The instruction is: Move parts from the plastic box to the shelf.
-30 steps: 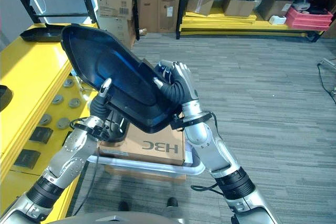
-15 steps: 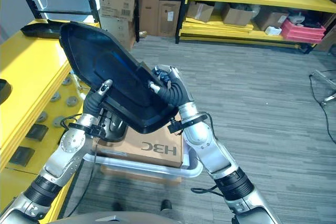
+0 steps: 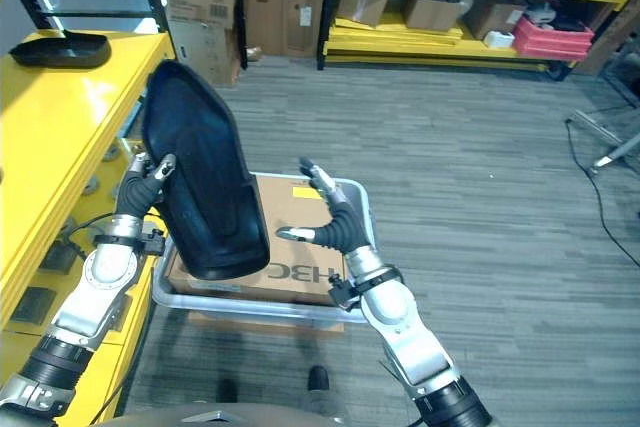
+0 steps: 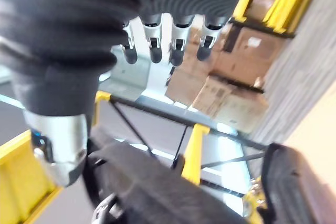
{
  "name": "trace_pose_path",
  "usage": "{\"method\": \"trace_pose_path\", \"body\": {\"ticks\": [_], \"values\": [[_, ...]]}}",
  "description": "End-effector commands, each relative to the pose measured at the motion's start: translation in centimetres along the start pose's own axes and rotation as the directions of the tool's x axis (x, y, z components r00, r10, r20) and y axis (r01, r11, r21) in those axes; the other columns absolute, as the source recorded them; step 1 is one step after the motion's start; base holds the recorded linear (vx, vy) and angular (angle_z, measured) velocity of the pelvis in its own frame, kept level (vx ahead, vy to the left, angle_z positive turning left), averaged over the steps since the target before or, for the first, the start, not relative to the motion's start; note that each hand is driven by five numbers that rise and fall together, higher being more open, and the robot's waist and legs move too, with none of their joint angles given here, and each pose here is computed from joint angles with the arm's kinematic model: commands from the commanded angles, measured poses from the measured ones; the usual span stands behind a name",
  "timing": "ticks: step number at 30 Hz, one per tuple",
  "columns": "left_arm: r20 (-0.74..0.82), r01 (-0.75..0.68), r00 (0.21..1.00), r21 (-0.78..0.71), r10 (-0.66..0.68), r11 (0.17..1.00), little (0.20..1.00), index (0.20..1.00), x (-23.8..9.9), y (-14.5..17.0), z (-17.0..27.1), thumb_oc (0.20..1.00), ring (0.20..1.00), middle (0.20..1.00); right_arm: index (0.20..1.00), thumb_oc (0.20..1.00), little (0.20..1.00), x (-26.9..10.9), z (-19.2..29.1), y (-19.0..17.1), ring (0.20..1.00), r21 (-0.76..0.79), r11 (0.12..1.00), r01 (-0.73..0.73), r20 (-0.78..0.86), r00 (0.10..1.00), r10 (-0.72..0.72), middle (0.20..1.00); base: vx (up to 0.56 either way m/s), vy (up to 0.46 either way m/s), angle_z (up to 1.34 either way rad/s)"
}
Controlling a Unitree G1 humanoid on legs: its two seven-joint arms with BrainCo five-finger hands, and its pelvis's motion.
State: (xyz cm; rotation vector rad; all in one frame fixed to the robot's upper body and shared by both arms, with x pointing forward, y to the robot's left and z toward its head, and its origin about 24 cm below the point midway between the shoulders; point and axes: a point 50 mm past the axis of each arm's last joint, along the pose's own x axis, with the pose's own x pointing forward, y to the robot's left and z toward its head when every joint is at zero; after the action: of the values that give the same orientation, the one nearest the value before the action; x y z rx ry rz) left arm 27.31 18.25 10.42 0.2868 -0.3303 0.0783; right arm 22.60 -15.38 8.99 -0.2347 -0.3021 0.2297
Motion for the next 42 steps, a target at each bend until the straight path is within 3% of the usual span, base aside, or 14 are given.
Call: {"method": "trace_pose_path", "body": {"ticks": [1, 5, 8, 12, 16, 20, 26, 31, 35, 40, 42], "values": [[0.237, -0.071, 0.968, -0.047, 0.080, 0.996, 0.200, 0.200, 1.6, 1.3, 4.0, 0.200, 0.200, 0.200, 1.000, 1.000, 1.000, 0.8, 1.9, -0.1, 1.000, 0.047, 0.998, 0.030, 0.130, 0.991, -0.036, 1.000, 0.00, -0.088, -0.05], [0.245, -0.112, 0.962, -0.040, 0.119, 0.993, 0.200, 0.200, 1.3, 2.1, 3.9, 0.200, 0.200, 0.200, 1.000, 1.000, 1.000, -0.7, -0.8, -0.5, 1.000, 0.015, 0.999, 0.028, -0.003, 1.000, -0.028, 1.000, 0.01, -0.172, 0.21], [0.265, -0.138, 0.950, -0.114, 0.164, 0.984, 0.200, 0.200, 0.8, 2.6, 4.4, 0.200, 0.200, 0.200, 1.000, 1.000, 1.000, -2.0, -3.7, -0.4, 1.000, -0.072, 0.997, -0.025, -0.141, 0.990, 0.014, 1.000, -0.02, -0.217, 0.33], [0.325, -0.117, 0.931, -0.174, 0.169, 0.978, 0.200, 0.200, 0.1, 3.1, 5.7, 0.200, 0.200, 0.200, 1.000, 1.000, 1.000, -4.5, -8.5, -0.8, 1.000, -0.168, 0.983, -0.076, -0.373, 0.928, 0.008, 1.000, -0.13, -0.245, 0.55], [0.395, -0.127, 0.896, -0.208, 0.202, 0.970, 0.200, 0.200, -0.5, 4.4, 7.3, 0.200, 0.200, 0.200, 1.000, 1.000, 1.000, -5.6, -10.9, -0.9, 1.000, -0.231, 0.958, -0.171, -0.488, 0.872, 0.038, 1.000, -0.17, -0.165, 1.21], [0.419, -0.140, 0.879, -0.230, 0.228, 0.963, 0.200, 0.200, -0.7, 4.7, 7.8, 0.200, 0.200, 0.200, 1.000, 1.000, 1.000, -4.7, -11.0, -1.1, 1.000, -0.327, 0.920, -0.215, -0.474, 0.880, 0.037, 1.000, -0.17, -0.059, 0.76], [0.429, -0.141, 0.871, -0.251, 0.241, 0.958, 0.200, 0.200, -0.5, 4.4, 8.2, 0.200, 0.200, 0.200, 1.000, 1.000, 1.000, -4.1, -9.6, -1.2, 1.000, -0.350, 0.916, -0.196, -0.405, 0.913, 0.041, 1.000, -0.07, 0.008, 1.06], [0.460, -0.104, 0.867, -0.210, 0.192, 0.972, 0.200, 0.200, 0.3, 3.6, 8.7, 0.200, 0.200, 0.200, 1.000, 1.000, 1.000, -3.3, -6.3, -3.0, 1.000, -0.450, 0.891, -0.067, -0.236, 0.971, -0.046, 1.000, 0.00, 0.229, 1.56], [0.441, -0.119, 0.878, -0.172, 0.185, 0.978, 0.200, 0.200, 0.3, 4.0, 8.2, 0.200, 0.200, 0.200, 1.000, 1.000, 1.000, -3.3, -6.3, -2.0, 1.000, -0.369, 0.928, -0.058, -0.244, 0.969, -0.037, 1.000, 0.02, 0.404, 0.51], [0.445, -0.128, 0.880, -0.121, 0.169, 0.984, 0.200, 0.200, 0.1, 4.4, 8.1, 0.200, 0.200, 0.200, 1.000, 1.000, 1.000, -4.1, -10.2, 1.4, 1.000, -0.167, 0.977, -0.133, -0.436, 0.899, 0.047, 1.000, 0.00, 0.304, -0.27], [0.447, -0.124, 0.880, -0.116, 0.164, 0.985, 0.200, 0.200, 0.2, 4.4, 8.1, 0.200, 0.200, 0.200, 1.000, 1.000, 1.000, -4.2, -10.7, 1.7, 1.000, -0.156, 0.977, -0.144, -0.456, 0.888, 0.058, 1.000, -0.04, 0.036, 0.05]]}}
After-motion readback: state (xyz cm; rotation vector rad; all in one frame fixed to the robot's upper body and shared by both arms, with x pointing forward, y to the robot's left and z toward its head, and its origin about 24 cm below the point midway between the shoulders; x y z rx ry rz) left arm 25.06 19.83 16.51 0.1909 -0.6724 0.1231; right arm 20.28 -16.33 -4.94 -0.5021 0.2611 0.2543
